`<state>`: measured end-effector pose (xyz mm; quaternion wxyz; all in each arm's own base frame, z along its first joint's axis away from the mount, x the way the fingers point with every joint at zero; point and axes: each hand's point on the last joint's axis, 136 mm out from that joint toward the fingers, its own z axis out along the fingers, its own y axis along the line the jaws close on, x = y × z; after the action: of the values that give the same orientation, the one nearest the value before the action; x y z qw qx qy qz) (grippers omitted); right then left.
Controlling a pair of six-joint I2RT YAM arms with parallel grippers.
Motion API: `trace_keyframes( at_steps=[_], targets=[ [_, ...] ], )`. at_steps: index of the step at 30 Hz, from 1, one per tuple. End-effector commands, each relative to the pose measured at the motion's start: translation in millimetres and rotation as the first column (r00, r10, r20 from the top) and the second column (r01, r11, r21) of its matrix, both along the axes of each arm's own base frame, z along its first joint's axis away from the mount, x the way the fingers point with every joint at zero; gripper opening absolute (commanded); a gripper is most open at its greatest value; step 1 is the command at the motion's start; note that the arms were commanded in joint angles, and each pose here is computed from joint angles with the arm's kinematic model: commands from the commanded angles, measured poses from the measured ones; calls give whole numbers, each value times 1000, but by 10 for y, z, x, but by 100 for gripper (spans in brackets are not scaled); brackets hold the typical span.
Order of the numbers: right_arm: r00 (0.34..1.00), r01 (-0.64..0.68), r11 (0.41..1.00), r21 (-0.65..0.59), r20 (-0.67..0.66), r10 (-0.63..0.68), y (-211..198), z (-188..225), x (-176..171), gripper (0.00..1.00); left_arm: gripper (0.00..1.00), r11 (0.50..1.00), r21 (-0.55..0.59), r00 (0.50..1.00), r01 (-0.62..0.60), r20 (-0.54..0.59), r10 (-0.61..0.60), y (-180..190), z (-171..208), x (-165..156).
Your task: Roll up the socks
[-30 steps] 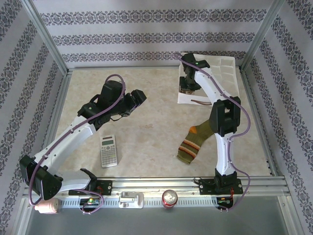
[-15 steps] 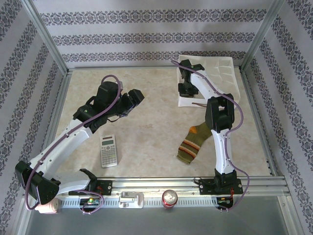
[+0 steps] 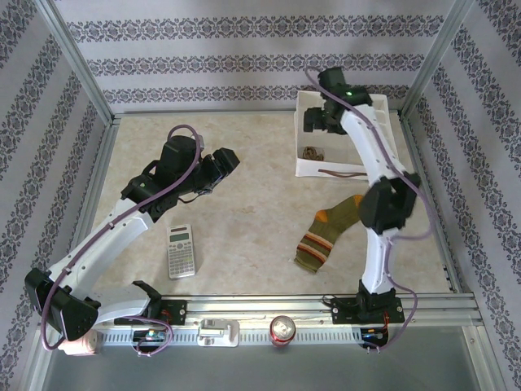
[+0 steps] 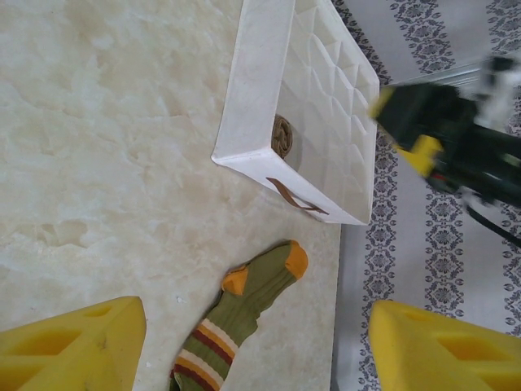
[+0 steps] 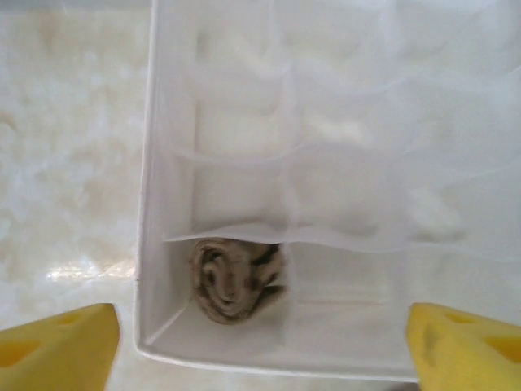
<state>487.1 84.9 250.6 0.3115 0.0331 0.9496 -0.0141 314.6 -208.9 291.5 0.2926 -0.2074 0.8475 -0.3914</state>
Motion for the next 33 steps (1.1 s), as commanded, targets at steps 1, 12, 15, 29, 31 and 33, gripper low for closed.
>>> trace_keyframes(
  at_steps=[1, 12, 15, 29, 31, 33],
  targets=[
    [932, 10, 992, -123, 361, 35, -106, 893, -319, 98, 72, 1000, -3, 1000, 6, 12, -6, 1, -18, 26],
    [996, 75, 954, 290, -66, -58, 70, -912, -1602, 98, 63, 977, 39, 966, 212, -161, -203, -376, -716, -157],
    [962, 208, 911, 357, -242, -125, 165, -1463, -1975, 97, 62, 965, 51, 950, 259, -197, -244, -499, -897, -281],
    [923, 173, 904, 392, -385, -9, 647, -2385, -2128, 74, 61, 954, 90, 933, 287, -252, -257, -540, -1185, -545],
    [905, 130, 918, 376, -422, 45, 879, -2493, -2162, 69, 61, 957, 104, 936, 272, -259, -238, -465, -1213, -581],
    [886, 81, 928, 363, -453, 100, 1118, -2579, -2184, 66, 61, 962, 105, 939, 253, -266, -218, -391, -1235, -615]
  ],
)
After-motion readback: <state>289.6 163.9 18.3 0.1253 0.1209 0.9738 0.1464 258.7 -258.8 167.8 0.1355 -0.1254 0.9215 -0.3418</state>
